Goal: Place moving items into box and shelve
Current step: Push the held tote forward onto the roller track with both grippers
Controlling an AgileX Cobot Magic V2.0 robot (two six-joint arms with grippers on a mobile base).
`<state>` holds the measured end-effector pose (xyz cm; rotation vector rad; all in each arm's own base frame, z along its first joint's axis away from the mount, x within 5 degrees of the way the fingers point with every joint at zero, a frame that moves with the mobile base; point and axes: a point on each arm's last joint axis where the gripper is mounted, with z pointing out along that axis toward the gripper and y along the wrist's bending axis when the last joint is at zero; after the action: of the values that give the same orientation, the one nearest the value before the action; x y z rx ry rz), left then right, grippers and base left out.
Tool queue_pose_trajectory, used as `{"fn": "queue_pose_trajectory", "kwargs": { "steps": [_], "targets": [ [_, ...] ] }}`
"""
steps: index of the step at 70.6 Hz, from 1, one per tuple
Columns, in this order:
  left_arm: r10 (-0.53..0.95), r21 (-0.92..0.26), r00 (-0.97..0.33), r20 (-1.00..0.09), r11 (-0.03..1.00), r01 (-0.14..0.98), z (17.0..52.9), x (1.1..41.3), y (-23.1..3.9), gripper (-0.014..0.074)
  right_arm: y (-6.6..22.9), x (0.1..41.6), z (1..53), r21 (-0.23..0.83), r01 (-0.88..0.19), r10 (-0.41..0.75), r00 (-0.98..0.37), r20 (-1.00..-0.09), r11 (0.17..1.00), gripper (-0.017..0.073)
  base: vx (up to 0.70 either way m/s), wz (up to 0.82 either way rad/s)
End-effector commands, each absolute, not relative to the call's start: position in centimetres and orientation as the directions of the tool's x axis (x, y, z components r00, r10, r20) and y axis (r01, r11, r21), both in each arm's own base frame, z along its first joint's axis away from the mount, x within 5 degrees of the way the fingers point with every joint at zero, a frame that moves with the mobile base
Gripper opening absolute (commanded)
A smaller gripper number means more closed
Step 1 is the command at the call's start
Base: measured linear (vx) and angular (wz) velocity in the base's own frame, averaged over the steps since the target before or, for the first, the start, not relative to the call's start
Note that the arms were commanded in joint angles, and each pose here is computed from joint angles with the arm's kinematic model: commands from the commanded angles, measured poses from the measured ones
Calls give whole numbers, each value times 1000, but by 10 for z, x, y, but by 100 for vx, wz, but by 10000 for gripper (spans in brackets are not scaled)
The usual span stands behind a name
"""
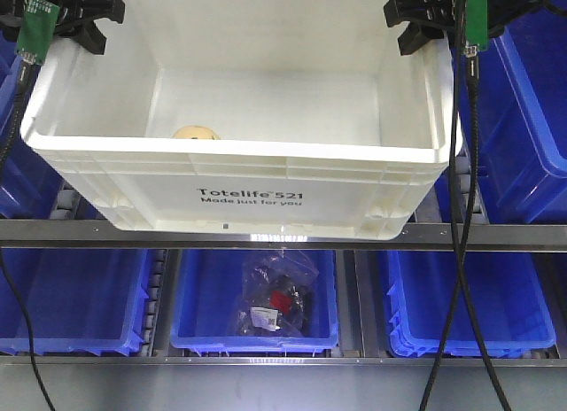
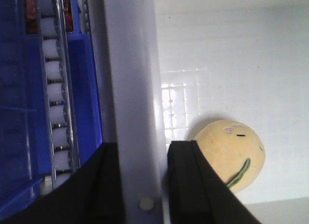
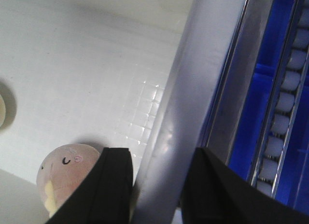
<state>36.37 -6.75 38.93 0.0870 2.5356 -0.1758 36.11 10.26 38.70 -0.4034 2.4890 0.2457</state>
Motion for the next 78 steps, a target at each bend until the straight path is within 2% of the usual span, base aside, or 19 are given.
{"fn": "queue_pose_trajectory", "kwargs": {
  "steps": [1, 21, 44, 78],
  "targets": [
    [-22, -169, -661, -750, 973, 159, 432, 358, -76, -17, 115, 349, 435, 146, -418, -153, -602, -784, 897, -12, 0, 0],
    [-40, -173, -608, -793, 971, 163, 435, 364, -77, -17, 116, 359, 432, 137, -410, -134, -567, -813, 902, -12, 0, 0],
    [-33, -174, -650, -760, 973, 154, 414, 381, -80, -17, 117, 368, 427, 124, -403, -133, -552, -823, 907, -12, 0, 0],
    [-48, -182, -625, -779, 971, 152, 402, 397, -83, -17, 113, 374, 432, 38, -378, -156, -470, -869, 925, -12, 0, 0]
  ]
}}
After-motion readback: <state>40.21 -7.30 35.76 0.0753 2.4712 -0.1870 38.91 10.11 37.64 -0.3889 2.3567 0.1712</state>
